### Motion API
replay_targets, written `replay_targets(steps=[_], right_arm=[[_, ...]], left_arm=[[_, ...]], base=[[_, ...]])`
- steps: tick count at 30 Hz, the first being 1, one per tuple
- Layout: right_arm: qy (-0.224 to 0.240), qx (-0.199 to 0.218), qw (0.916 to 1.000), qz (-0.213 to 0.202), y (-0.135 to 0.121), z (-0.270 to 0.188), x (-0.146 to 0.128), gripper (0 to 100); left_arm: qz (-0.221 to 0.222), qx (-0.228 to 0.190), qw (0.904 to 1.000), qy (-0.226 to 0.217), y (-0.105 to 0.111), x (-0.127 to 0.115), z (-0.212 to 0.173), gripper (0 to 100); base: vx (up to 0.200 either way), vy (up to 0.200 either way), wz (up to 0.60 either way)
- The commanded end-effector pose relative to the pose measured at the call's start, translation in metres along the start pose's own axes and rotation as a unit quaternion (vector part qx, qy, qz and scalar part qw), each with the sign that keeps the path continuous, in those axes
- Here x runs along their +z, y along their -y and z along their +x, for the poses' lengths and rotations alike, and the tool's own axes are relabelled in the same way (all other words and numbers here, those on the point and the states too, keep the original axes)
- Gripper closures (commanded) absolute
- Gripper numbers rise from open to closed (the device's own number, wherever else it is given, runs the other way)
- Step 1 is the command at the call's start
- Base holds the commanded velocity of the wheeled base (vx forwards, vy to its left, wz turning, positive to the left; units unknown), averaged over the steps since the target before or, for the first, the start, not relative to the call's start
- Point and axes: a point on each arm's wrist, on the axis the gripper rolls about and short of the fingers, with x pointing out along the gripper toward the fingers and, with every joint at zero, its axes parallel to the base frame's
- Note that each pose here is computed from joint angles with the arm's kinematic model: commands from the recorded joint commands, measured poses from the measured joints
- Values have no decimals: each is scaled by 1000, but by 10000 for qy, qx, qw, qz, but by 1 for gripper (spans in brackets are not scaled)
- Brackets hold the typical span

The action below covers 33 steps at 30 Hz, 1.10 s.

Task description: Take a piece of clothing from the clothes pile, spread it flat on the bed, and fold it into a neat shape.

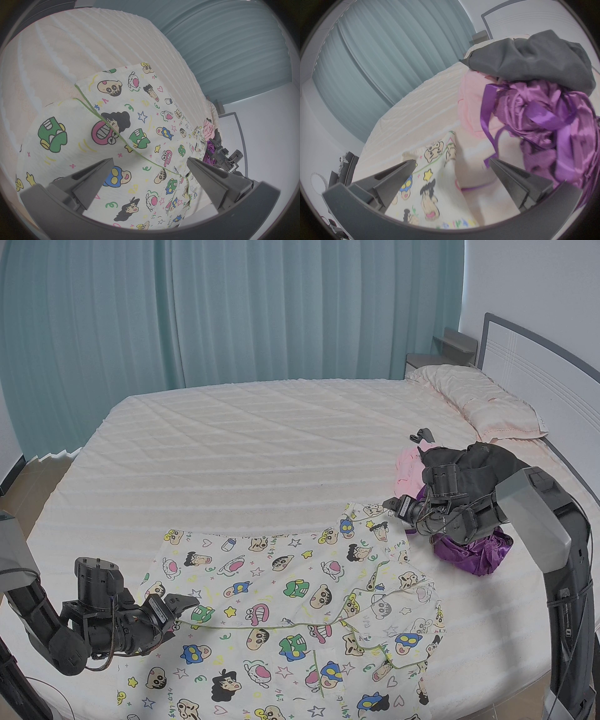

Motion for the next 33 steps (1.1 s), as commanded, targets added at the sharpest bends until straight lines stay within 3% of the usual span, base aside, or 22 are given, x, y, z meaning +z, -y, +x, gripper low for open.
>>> replay_targets(steps=[1,3,5,11,17,20,23,25,27,33], right_arm=[[-8,34,10000,5,-6,-84,9,0],[-11,40,10000,9,-4,-94,5,0],[-81,49,9999,33,6,-127,-17,0],[-32,81,9992,391,26,-177,-46,0],[-391,-125,9951,896,56,-221,-92,0],[-494,-141,9914,1207,65,-235,-106,0],[-523,-131,9910,1229,66,-237,-109,0],[-570,-15,9911,1202,68,-240,-119,0],[-590,55,9910,1197,67,-241,-121,0],[-699,-6,9904,1191,69,-241,-126,0]], left_arm=[[53,-23,10000,-56,-3,-7,-3,0],[50,-11,10000,-65,-3,-8,-4,0],[54,54,9999,-121,-7,-12,-8,0],[39,94,9998,-141,-13,-20,-25,0],[19,214,9997,-127,-20,-29,-40,0],[25,445,9990,50,-23,-29,-40,0],[42,521,9986,92,-24,-29,-40,0],[449,1236,9913,39,-35,-34,-42,0],[658,1510,9863,-12,-39,-36,-44,0],[747,2102,9745,-233,-53,-36,-48,0]], base=[[-200,0,0],[-200,0,0],[-200,0,0],[-200,0,0],[-200,0,0],[0,0,0],[0,0,0],[0,0,0],[0,0,0],[0,0,0]])
